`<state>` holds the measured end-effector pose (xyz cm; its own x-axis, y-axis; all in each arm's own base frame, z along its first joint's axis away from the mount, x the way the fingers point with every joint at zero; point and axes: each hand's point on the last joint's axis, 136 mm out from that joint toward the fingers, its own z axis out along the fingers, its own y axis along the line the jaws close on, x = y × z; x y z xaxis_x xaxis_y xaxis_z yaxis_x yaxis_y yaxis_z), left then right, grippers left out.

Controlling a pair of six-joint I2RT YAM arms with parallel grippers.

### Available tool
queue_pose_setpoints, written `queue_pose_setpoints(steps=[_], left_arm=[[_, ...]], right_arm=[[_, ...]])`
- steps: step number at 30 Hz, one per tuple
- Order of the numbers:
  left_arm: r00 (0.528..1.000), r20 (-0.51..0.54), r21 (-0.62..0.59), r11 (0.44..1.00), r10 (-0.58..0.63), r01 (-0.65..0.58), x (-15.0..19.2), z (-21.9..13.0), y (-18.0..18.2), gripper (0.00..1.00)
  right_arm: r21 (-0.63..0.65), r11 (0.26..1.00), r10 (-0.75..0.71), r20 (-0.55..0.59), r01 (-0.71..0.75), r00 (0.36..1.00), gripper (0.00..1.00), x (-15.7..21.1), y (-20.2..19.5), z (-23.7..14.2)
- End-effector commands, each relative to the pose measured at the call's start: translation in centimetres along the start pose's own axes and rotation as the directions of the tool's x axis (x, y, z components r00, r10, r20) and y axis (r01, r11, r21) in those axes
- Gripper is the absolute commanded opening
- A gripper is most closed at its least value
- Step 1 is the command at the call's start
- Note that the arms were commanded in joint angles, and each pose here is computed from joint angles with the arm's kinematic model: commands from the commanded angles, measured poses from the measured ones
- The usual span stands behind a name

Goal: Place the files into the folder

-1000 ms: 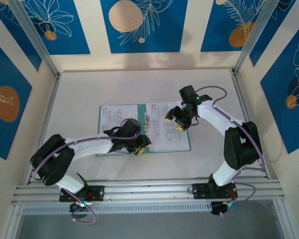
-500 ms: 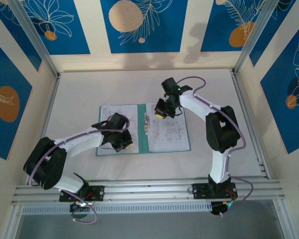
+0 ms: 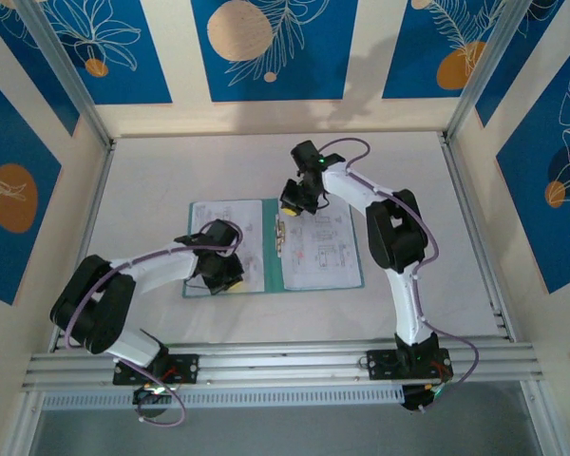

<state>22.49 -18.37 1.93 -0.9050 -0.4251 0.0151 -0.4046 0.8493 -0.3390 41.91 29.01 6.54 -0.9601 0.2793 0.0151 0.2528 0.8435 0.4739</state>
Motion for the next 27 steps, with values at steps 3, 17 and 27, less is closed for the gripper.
queue_pose_setpoints(steps=[3, 17, 27], left_arm=[[1.0, -0.019, -0.096, 0.995, -0.004, 0.002, 0.3, 0.8, 3.3, 0.0], [1.0, -0.028, -0.105, 0.994, -0.014, 0.011, 0.1, 1.3, 3.8, 0.0], [0.999, -0.032, -0.105, 0.994, -0.021, 0.018, 0.2, 1.5, 4.0, 0.0]], right_arm=[[0.017, 0.999, -0.028, -0.013, 0.028, 1.0, 0.0, -0.2, 0.5, 0.9], [0.039, 0.999, -0.035, -0.035, 0.036, 0.999, 0.0, -1.4, 0.5, 3.1], [0.044, 0.998, -0.039, -0.052, 0.041, 0.998, 0.0, -1.5, 0.6, 3.8]])
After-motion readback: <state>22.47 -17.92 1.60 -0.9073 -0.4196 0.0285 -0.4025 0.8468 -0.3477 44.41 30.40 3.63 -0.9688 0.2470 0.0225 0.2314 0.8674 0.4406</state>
